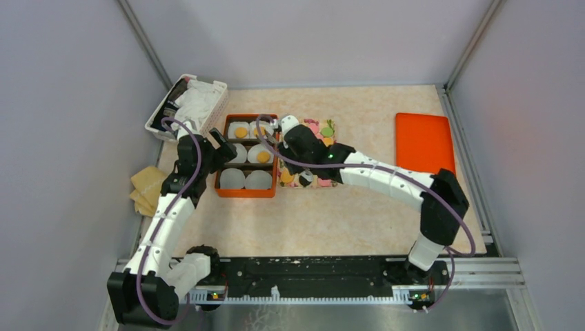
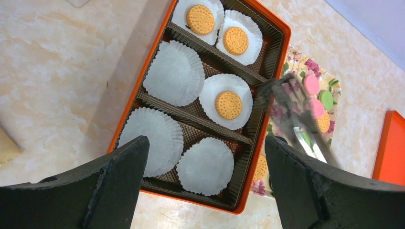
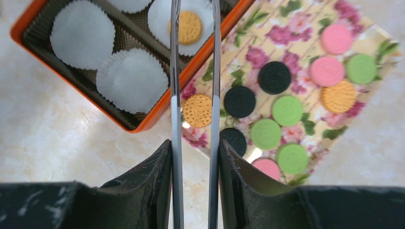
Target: Pack the cookies
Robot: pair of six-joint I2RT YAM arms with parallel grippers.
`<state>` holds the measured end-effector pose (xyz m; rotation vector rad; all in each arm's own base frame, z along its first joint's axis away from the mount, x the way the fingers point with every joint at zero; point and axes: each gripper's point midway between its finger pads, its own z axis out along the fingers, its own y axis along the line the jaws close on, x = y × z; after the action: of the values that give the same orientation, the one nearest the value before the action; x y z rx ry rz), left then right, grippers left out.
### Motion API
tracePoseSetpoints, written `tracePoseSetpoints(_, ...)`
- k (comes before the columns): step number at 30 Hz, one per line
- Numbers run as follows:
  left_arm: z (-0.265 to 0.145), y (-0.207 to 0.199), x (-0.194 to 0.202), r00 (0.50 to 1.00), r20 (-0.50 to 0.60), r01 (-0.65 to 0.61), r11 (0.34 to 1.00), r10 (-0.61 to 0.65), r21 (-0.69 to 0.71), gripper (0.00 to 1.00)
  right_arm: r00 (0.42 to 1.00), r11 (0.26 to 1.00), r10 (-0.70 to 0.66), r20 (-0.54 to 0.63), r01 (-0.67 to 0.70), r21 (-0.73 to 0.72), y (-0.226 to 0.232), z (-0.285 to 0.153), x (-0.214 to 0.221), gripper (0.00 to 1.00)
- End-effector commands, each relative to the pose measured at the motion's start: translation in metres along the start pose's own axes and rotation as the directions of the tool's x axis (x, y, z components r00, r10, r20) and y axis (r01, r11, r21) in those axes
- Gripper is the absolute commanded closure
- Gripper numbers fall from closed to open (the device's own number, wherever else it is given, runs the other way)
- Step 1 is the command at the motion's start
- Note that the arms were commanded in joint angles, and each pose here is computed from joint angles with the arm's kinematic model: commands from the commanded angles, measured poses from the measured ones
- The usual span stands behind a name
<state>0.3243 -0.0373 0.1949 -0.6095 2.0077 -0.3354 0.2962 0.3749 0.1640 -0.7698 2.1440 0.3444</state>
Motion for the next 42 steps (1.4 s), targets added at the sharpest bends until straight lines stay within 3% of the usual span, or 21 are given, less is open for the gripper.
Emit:
tracePoseSetpoints(1,-0.004,-0.009,-0.013,0.999,0.041,-0.004,0.999,0.003,0.04,0.03,0.978,0.996,0.034,0.204,-0.05,0.071,-0.021,-0.061,-0.056,0.67)
tracePoseSetpoints(9,0.001,-0.015,-0.004,1.0,0.001,0.002,0.997,-0.002,0.075,0.03,0.991,0.959,0.009,0.136,-0.047,0.28,-0.067,-0.074,-0.009,0.62)
tracePoseSetpoints(13,0.001,-0.016,-0.003,1.0,-0.005,0.005,0.997,-0.005,0.08,0.03,0.996,0.959,0.037,0.087,-0.059,0.277,-0.065,-0.063,0.018,0.62)
tracePoseSetpoints(18,-0.001,-0.017,-0.005,1.0,0.0,0.001,0.996,-0.001,0.085,0.04,0.997,0.959,0.075,0.031,-0.081,0.271,-0.061,-0.046,0.047,0.53)
tracePoseSetpoints(26,-0.002,-0.017,-0.004,1.0,-0.001,0.001,0.996,-0.001,0.086,0.04,0.993,0.962,0.12,-0.003,-0.115,0.249,-0.06,-0.026,0.065,0.53)
tracePoseSetpoints(32,-0.002,-0.015,-0.004,1.0,0.002,0.0,0.997,0.0,0.078,0.04,0.981,0.958,0.193,-0.02,-0.184,0.222,-0.067,-0.014,0.072,0.55)
tracePoseSetpoints(38,0.0,-0.014,-0.002,1.0,-0.001,0.0,0.997,0.0,0.076,0.03,0.979,0.956,0.191,-0.07,-0.169,0.241,-0.069,-0.013,0.086,0.57)
tracePoseSetpoints(40,0.001,-0.014,0.0,1.0,-0.007,0.003,0.997,-0.003,0.081,0.03,0.979,0.958,0.19,-0.076,-0.168,0.234,-0.068,-0.012,0.087,0.6)
tracePoseSetpoints(42,0.002,-0.014,0.002,1.0,-0.014,0.006,0.997,-0.004,0.082,0.04,0.978,0.96,0.193,-0.076,-0.172,0.221,-0.065,-0.011,0.085,0.7)
